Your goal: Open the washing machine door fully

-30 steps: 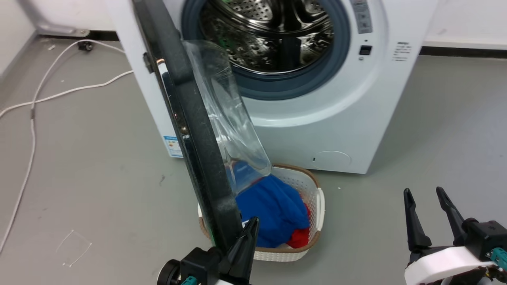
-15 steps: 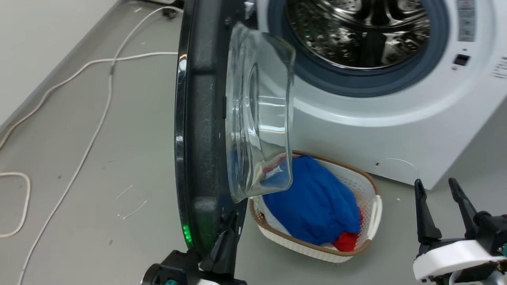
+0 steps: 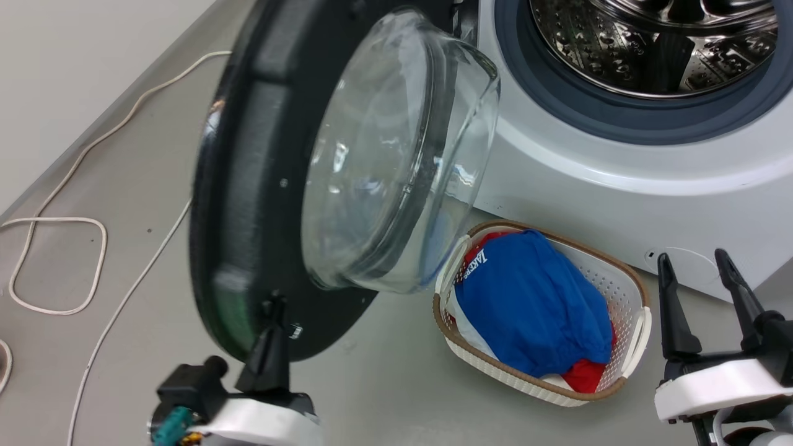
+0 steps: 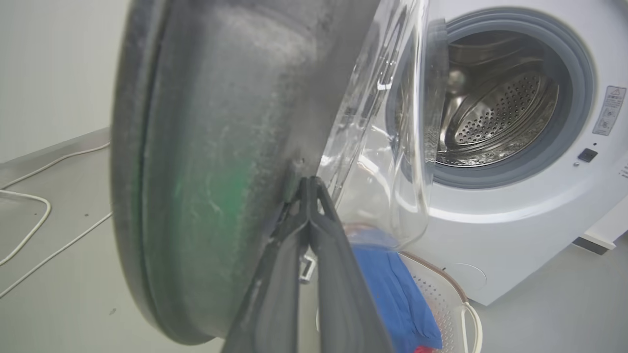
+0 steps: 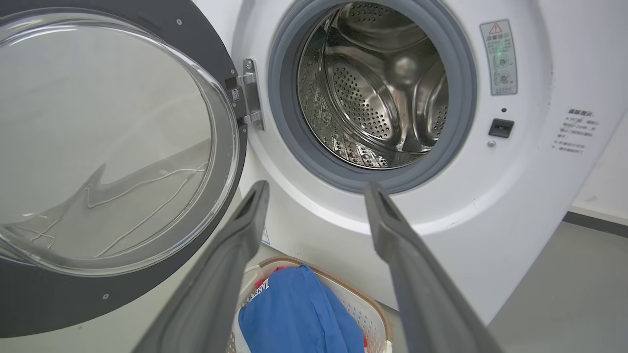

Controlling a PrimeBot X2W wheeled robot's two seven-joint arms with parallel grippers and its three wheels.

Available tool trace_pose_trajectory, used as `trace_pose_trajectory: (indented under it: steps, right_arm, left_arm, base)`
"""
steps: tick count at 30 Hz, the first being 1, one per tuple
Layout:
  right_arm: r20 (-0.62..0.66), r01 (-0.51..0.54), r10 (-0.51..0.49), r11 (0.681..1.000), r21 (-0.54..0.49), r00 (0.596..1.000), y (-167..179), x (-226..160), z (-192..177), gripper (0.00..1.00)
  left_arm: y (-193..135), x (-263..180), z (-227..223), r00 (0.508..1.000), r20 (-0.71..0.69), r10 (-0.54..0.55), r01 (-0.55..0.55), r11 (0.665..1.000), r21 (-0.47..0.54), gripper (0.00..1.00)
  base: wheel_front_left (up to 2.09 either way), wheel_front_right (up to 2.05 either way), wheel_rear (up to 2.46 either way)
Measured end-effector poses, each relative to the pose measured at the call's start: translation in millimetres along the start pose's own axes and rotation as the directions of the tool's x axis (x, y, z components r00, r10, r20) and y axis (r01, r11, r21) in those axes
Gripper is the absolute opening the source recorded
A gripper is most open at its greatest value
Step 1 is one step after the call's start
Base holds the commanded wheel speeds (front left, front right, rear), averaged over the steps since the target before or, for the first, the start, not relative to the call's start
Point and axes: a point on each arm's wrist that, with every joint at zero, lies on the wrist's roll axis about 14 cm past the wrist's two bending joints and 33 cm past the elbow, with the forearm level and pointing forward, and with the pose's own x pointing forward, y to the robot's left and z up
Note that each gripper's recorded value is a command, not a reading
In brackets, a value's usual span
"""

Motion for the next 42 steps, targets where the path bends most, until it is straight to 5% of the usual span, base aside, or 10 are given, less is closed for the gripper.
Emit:
trace_pose_trajectory:
  steps: [29,42]
  right_arm:
    - [-0.062,0.144,-0.145,0.989,-0.022,0.987,-66,-4,-24,1.00]
    - [-0.045,0.161,-0.162,0.987,-0.013,0.986,-65,-11,-17,1.00]
  left_arm:
    - [147,103,49,0.963,0.099,0.250,-0.264,0.949,0.172,0.00]
    - [161,104,53,0.956,0.106,0.274,-0.288,0.944,0.163,0.00]
  base:
    - [0.00,0.00,0.00]
    - [0.00,0.00,0.00]
